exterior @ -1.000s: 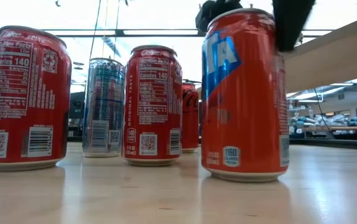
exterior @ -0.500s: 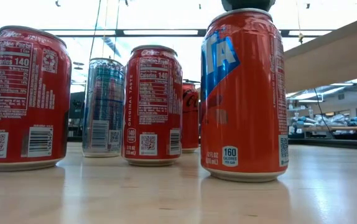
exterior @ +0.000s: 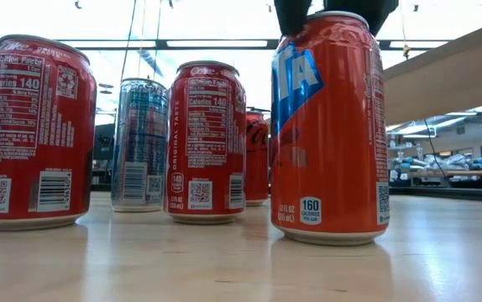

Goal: Place canned beverage on shelf
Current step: Put the orange soda can aligned with the other orange soda can on the shelf

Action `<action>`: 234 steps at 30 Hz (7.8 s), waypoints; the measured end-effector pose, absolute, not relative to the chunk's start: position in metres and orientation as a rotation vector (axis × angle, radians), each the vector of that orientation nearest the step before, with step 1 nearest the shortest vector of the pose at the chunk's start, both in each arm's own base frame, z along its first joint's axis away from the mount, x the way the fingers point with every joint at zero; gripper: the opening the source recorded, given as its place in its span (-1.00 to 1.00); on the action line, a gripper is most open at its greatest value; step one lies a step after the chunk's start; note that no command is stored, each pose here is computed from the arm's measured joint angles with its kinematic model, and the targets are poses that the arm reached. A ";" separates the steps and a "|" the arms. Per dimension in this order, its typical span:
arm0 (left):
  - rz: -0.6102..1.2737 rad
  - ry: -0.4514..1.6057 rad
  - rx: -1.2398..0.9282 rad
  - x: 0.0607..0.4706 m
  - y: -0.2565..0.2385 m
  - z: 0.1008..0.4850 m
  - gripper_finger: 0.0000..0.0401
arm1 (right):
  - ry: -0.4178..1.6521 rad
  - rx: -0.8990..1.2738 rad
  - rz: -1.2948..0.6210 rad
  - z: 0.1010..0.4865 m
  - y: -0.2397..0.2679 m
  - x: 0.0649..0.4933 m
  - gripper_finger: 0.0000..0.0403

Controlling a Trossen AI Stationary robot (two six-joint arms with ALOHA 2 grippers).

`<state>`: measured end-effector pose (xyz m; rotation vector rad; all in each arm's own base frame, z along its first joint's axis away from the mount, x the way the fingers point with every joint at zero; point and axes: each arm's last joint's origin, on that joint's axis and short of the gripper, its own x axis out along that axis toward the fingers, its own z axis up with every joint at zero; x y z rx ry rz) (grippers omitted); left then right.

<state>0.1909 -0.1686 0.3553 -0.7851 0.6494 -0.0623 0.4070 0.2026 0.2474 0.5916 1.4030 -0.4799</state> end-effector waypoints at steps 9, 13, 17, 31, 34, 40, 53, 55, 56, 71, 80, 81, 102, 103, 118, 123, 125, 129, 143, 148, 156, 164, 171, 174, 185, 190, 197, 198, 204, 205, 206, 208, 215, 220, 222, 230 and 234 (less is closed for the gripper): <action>-0.082 0.664 -0.780 0.190 -0.170 0.355 -0.08 | 1.435 0.629 -0.480 0.224 0.204 0.409 0.99; -0.084 0.666 -0.781 0.190 -0.170 0.355 -0.08 | 1.450 0.613 -0.470 0.212 0.202 0.409 0.99; -0.084 0.665 -0.780 0.190 -0.170 0.355 -0.08 | 1.434 0.624 -0.436 0.201 0.200 0.413 0.95; -0.084 0.666 -0.779 0.190 -0.170 0.355 -0.08 | 1.481 0.589 -0.379 0.195 0.195 0.413 0.57; -0.086 0.666 -0.774 0.190 -0.170 0.355 -0.08 | 1.525 0.598 -0.364 0.201 0.190 0.410 0.59; -0.107 0.664 -0.728 0.189 -0.171 0.355 -0.08 | 1.492 0.623 -0.317 0.251 0.164 0.397 0.63; 0.026 0.555 -0.643 0.201 -0.155 0.356 -0.08 | 1.318 0.544 -0.273 0.338 0.075 0.369 0.62; 0.089 0.520 -0.628 0.208 -0.145 0.356 -0.08 | 1.294 0.497 -0.252 0.343 0.061 0.368 0.62; 0.120 0.507 -0.631 0.212 -0.139 0.356 -0.08 | 1.290 0.470 -0.243 0.345 0.054 0.368 0.62; 0.355 0.393 -0.726 0.249 -0.066 0.359 -0.08 | 1.339 0.285 -0.355 0.364 -0.050 0.353 0.63; 0.340 0.405 -0.616 0.251 -0.060 0.360 -0.08 | 1.283 0.274 -0.383 0.364 -0.065 0.356 0.63; 0.332 0.409 -0.607 0.251 -0.060 0.360 -0.08 | 1.261 0.280 -0.387 0.365 -0.067 0.358 0.63; 0.290 0.462 -0.530 0.249 -0.063 0.357 -0.08 | 1.247 0.329 -0.506 0.343 -0.081 0.376 0.63; 0.289 0.464 -0.530 0.249 -0.063 0.357 -0.08 | 1.247 0.333 -0.510 0.343 -0.082 0.375 0.63; 0.297 0.485 -0.515 0.248 -0.062 0.355 -0.08 | 1.261 0.368 -0.552 0.349 -0.094 0.369 0.63; 0.293 0.487 -0.501 0.248 -0.062 0.355 -0.08 | 1.259 0.371 -0.569 0.349 -0.099 0.368 0.63; 0.293 0.487 -0.501 0.248 -0.062 0.355 -0.08 | 1.275 0.378 -0.570 0.348 -0.101 0.366 0.63; 0.294 0.488 -0.501 0.248 -0.062 0.355 -0.08 | 1.276 0.385 -0.568 0.348 -0.103 0.366 0.65; 0.295 0.491 -0.500 0.248 -0.062 0.355 -0.08 | 1.277 0.363 -0.562 0.349 -0.100 0.366 0.85; 0.280 0.498 -0.504 0.248 -0.062 0.355 -0.08 | 1.275 0.345 -0.573 0.349 -0.099 0.366 0.85; 0.272 0.502 -0.507 0.248 -0.063 0.354 -0.08 | 1.259 0.300 -0.601 0.353 -0.095 0.367 0.83; 0.271 0.503 -0.502 0.248 -0.063 0.354 -0.08 | 1.169 0.228 -0.649 0.381 -0.096 0.362 0.83; 0.270 0.503 -0.501 0.248 -0.063 0.354 -0.08 | 1.110 0.195 -0.654 0.398 -0.095 0.358 0.83; 0.270 0.503 -0.501 0.248 -0.063 0.354 -0.08 | 1.087 0.186 -0.641 0.404 -0.092 0.358 0.83; 0.265 0.505 -0.481 0.248 -0.063 0.354 -0.08 | 1.185 0.039 -0.525 0.398 -0.086 0.358 0.83; 0.265 0.505 -0.481 0.248 -0.063 0.354 -0.08 | 1.225 -0.003 -0.500 0.394 -0.085 0.357 0.83; 0.263 0.506 -0.476 0.248 -0.063 0.354 -0.08 | 1.257 -0.159 -0.428 0.394 -0.076 0.359 0.83; 0.263 0.506 -0.476 0.248 -0.063 0.354 -0.08 | 1.263 -0.190 -0.402 0.394 -0.074 0.360 0.83; 0.263 0.506 -0.475 0.248 -0.063 0.354 -0.08 | 1.255 -0.190 -0.412 0.394 -0.069 0.361 0.83; 0.263 0.506 -0.475 0.248 -0.063 0.355 -0.08 | 1.252 -0.135 -0.407 0.394 -0.072 0.360 0.83; 0.263 0.506 -0.475 0.248 -0.063 0.354 -0.08 | 1.244 -0.075 -0.411 0.394 -0.076 0.359 0.83; 0.263 0.506 -0.475 0.248 -0.063 0.354 -0.08 | 1.227 0.012 -0.447 0.394 -0.084 0.358 0.83; 0.259 0.508 -0.477 0.248 -0.063 0.354 -0.08 | 1.199 0.158 -0.512 0.394 -0.098 0.354 0.83; 0.243 0.516 -0.482 0.248 -0.063 0.354 -0.08 | 1.198 0.135 -0.458 0.397 -0.089 0.355 0.83; 0.242 0.516 -0.482 0.248 -0.064 0.354 -0.08 | 1.177 0.142 -0.471 0.402 -0.087 0.355 0.83; 0.241 0.518 -0.482 0.248 -0.063 0.354 -0.08 | 1.132 0.271 -0.530 0.406 -0.104 0.349 0.84; 0.241 0.518 -0.482 0.248 -0.063 0.354 -0.08 | 1.122 0.246 -0.535 0.406 -0.105 0.350 0.87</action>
